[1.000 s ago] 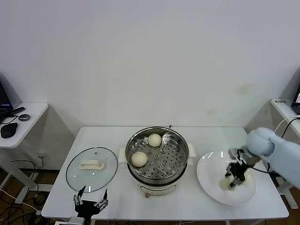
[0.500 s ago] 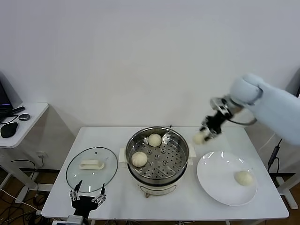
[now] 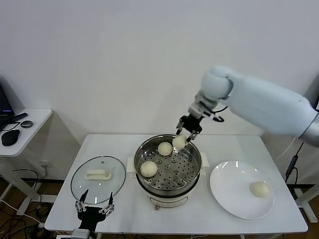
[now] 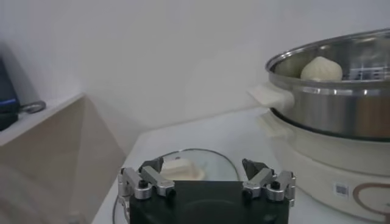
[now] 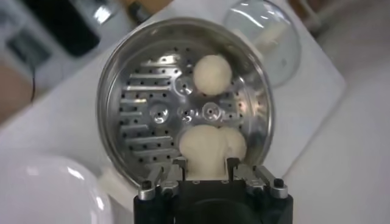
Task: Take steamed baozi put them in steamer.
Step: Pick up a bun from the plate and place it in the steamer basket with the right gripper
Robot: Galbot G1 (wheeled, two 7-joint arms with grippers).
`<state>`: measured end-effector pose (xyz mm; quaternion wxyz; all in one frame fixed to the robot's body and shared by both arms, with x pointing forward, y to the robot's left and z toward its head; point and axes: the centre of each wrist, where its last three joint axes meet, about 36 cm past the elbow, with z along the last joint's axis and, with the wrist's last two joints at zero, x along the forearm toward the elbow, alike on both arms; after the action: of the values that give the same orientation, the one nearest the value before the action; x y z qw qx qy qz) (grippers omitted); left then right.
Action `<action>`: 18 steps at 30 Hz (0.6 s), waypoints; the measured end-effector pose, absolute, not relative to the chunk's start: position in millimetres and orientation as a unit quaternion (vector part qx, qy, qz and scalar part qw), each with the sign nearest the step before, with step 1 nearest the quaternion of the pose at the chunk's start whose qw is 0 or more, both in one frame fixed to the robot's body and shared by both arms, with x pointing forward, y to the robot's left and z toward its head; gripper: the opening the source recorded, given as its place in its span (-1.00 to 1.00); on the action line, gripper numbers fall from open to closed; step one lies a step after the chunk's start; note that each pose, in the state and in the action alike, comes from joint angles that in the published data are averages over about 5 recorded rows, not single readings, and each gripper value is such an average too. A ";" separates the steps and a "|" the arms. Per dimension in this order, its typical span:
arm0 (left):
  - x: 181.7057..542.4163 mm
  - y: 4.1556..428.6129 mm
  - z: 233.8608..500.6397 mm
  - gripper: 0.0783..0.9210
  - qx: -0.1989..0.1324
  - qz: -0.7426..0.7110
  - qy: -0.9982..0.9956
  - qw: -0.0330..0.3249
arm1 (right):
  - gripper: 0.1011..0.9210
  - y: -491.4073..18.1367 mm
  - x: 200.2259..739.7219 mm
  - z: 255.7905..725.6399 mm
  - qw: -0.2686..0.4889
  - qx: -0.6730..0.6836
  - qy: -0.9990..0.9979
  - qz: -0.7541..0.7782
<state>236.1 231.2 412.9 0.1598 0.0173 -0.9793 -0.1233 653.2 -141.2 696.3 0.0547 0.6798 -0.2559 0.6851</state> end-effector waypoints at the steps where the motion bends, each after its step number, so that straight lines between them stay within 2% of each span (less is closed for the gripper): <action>1: 236.3 231.3 413.0 0.77 0.017 -0.123 -0.979 0.159 | -0.21 -134.8 650.4 692.7 0.041 0.680 -0.238 0.692; 8: 237.2 230.7 412.6 0.77 0.018 -0.122 -0.980 0.158 | -0.21 -102.7 630.5 660.8 -0.033 0.689 -0.130 0.712; 18: 239.6 231.5 411.9 0.77 0.017 -0.120 -0.980 0.157 | -0.19 -76.6 595.8 619.6 -0.091 0.706 -0.034 0.701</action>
<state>239.6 231.5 411.9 0.1567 0.0170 -0.9801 -0.1203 595.8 -76.6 619.6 -0.0909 0.7065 -0.0338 0.7010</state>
